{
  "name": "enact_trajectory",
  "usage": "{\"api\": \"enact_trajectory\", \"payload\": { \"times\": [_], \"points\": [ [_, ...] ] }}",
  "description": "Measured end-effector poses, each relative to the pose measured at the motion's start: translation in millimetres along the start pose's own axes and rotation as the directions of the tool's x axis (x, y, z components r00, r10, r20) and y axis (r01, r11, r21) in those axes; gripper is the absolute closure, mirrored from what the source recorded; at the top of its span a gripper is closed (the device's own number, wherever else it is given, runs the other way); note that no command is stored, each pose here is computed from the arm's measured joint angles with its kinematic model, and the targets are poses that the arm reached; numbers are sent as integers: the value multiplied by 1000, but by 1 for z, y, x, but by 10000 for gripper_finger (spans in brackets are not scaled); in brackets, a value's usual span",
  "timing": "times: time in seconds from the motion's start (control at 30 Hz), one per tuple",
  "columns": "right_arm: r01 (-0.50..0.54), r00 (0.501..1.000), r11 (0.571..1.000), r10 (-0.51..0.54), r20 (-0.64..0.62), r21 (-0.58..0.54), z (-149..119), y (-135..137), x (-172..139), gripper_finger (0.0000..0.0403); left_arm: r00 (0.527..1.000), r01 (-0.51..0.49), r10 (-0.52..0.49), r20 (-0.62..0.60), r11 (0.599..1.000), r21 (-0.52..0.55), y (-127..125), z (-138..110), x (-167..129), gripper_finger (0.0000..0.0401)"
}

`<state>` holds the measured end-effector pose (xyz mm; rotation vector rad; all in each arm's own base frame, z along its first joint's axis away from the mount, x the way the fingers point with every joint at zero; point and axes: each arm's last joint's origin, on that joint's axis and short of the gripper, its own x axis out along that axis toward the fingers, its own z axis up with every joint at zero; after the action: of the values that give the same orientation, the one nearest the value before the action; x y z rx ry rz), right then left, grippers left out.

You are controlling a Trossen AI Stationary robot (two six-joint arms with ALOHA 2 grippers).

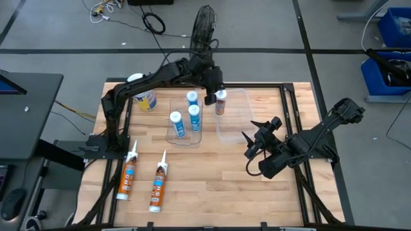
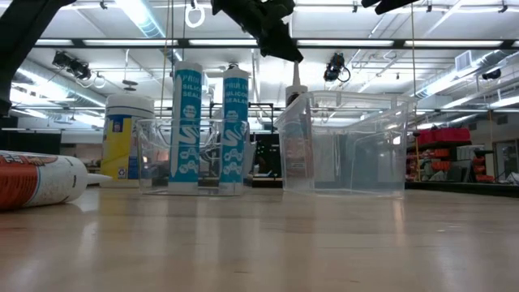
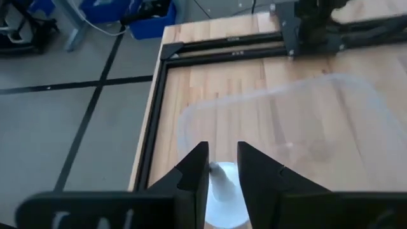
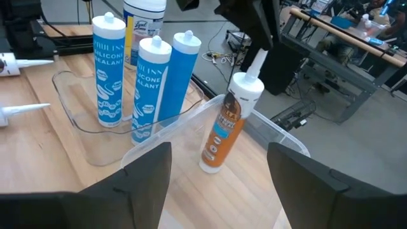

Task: Pick & place silicon tubes, Sealant and Lysol wipes
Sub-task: Put the right orange sealant into the right transparent bin

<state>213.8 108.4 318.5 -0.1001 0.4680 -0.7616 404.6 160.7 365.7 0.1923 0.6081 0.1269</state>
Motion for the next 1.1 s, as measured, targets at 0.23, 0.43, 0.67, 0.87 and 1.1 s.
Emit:
{"api": "enact_trajectory", "payload": {
  "times": [0.23, 0.43, 0.67, 0.87, 1.1],
  "points": [
    [-4, 1000, 1000, 4, -4, 1, 0, 0, 0, 137, 998, -38, 37, 49, 999, 3, 2, 16, -15, 290],
    [-12, 1000, 1000, 12, -11, 8, 0, 1, 0, 137, 990, -63, 61, 126, 998, 10, 5, 48, -57, 278],
    [-20, 1000, 999, 20, -16, 29, 0, 1, 0, 137, 996, -30, 29, 86, 999, 11, -4, 60, -102, 283],
    [-19, 1000, 999, 19, -16, 28, -2, 2, 1, 137, 997, 71, -73, -31, 994, -82, -31, 48, -127, 286],
    [14, 1000, 1000, -14, -1, -10, -12, 2, 5, 137, 975, 143, -171, -144, 972, -187, -66, 36, -139, 286]
  ]
}}
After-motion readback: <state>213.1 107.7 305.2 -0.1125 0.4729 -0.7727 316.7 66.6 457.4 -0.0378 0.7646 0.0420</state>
